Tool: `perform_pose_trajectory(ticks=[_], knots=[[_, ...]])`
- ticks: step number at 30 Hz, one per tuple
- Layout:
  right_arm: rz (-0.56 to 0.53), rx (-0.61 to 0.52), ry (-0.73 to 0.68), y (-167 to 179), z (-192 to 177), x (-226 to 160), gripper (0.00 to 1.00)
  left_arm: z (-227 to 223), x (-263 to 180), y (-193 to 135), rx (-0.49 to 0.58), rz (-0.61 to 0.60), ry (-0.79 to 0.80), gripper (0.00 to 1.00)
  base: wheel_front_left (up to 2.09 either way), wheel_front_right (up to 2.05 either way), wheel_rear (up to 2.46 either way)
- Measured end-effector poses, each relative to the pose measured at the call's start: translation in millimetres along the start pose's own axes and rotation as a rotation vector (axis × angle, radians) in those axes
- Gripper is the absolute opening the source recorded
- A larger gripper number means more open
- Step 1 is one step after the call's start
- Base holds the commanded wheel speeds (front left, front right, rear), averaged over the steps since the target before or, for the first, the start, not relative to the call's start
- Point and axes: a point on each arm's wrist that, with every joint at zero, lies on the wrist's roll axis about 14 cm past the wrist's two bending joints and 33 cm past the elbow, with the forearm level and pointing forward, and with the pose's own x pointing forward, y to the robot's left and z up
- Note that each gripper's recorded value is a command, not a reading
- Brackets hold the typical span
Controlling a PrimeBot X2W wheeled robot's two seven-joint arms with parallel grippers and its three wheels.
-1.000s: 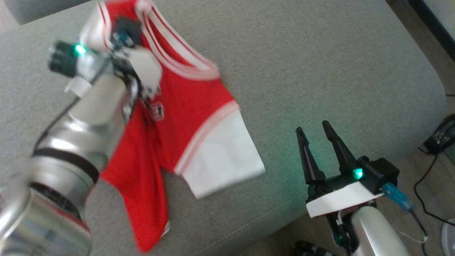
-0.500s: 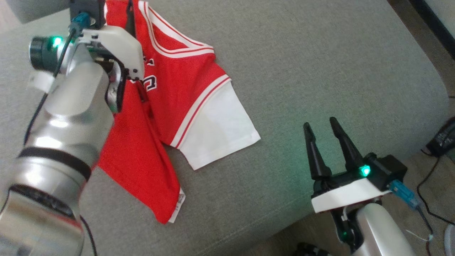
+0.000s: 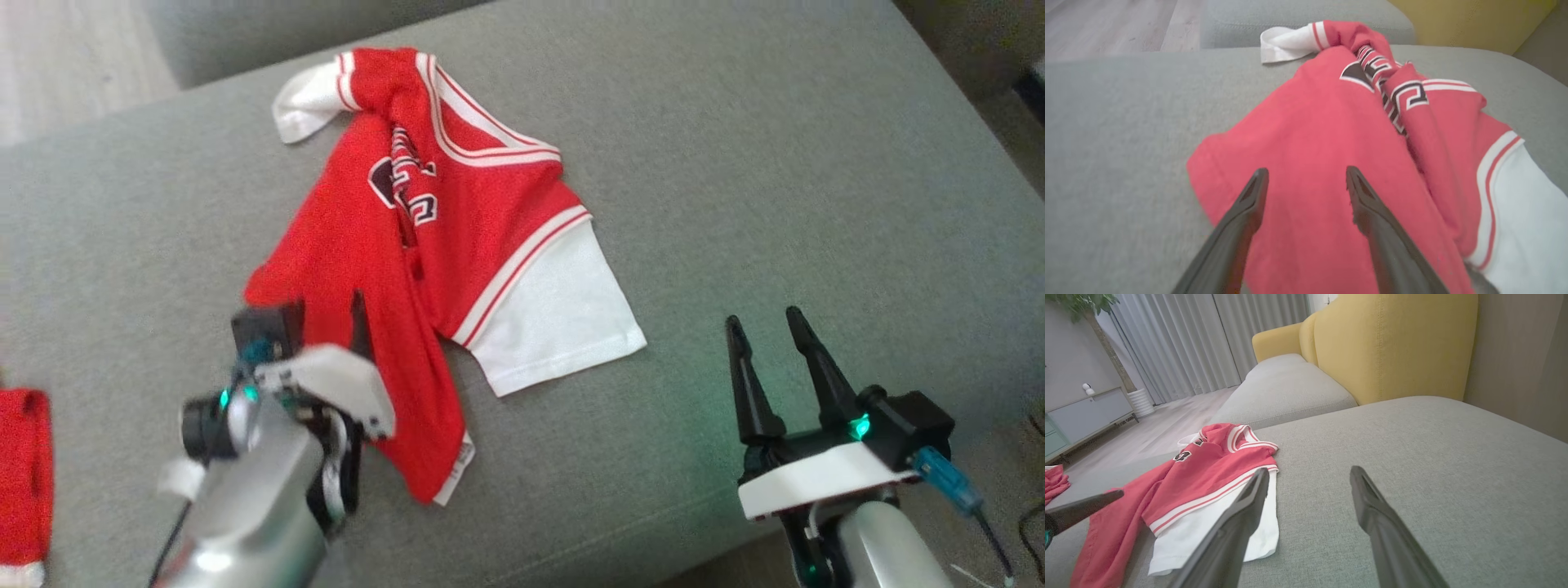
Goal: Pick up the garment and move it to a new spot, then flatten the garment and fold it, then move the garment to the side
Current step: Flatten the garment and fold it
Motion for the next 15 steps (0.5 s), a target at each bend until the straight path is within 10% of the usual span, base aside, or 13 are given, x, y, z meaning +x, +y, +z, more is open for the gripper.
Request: perform_pose_trajectory(ticks=[15], knots=[[0.044, -0.004, 0.021, 14, -8, 0, 1.00, -46, -48, 13, -0.132, 0.058, 0.196, 1.00, 0.00, 0.00, 0.00]])
